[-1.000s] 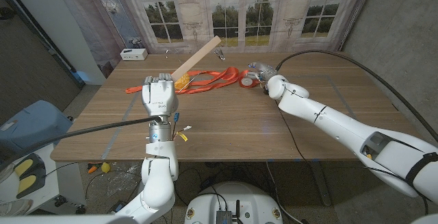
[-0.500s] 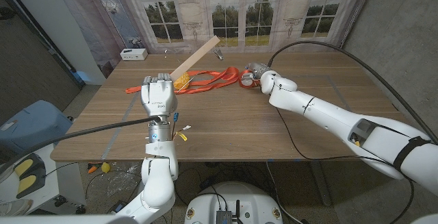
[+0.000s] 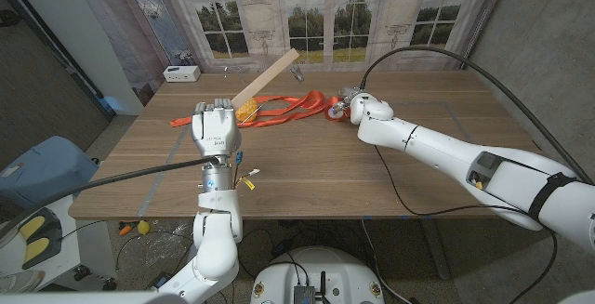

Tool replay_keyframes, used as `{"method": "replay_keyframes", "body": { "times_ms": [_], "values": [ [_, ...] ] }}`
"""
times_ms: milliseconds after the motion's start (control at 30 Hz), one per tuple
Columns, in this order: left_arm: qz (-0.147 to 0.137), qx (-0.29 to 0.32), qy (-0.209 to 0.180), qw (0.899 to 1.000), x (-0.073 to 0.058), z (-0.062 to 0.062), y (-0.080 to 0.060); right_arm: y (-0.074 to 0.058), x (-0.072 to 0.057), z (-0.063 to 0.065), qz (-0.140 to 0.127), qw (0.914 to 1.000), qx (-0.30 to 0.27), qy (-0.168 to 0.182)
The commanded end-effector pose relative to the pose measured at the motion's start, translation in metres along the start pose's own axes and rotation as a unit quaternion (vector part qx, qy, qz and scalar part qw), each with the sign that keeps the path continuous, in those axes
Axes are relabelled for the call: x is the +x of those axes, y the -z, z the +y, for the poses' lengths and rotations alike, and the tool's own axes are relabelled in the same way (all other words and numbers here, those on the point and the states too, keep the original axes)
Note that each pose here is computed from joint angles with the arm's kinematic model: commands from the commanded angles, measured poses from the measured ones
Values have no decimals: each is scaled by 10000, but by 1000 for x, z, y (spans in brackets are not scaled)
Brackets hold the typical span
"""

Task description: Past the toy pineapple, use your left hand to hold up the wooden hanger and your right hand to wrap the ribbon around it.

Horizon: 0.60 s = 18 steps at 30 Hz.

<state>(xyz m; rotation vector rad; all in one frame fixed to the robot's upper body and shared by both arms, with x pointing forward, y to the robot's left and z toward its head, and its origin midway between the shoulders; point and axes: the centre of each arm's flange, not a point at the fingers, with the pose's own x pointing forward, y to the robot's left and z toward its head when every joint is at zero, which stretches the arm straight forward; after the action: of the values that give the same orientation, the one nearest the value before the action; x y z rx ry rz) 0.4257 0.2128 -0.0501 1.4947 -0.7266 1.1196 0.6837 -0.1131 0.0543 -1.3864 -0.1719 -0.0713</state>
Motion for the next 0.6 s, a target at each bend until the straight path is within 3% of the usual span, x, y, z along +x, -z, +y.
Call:
{"method": "replay_keyframes", "body": {
  "times_ms": [33,267,433,500,600],
  "values": [
    [19,38,0,10000,0,1,0,-4,5,2,71,9997,-182,-141],
    [22,59,21,10000,0,3,-1,2,4,0,-159,9997,118,-167],
    [-2,76,31,10000,1,3,-3,17,-1,-1,-440,9946,940,-73],
    [-19,65,25,10000,2,3,-4,25,-4,-1,-557,9898,1312,10],
    [-38,56,16,10000,3,4,-5,41,-8,1,-805,9743,2102,38]
  ]
}}
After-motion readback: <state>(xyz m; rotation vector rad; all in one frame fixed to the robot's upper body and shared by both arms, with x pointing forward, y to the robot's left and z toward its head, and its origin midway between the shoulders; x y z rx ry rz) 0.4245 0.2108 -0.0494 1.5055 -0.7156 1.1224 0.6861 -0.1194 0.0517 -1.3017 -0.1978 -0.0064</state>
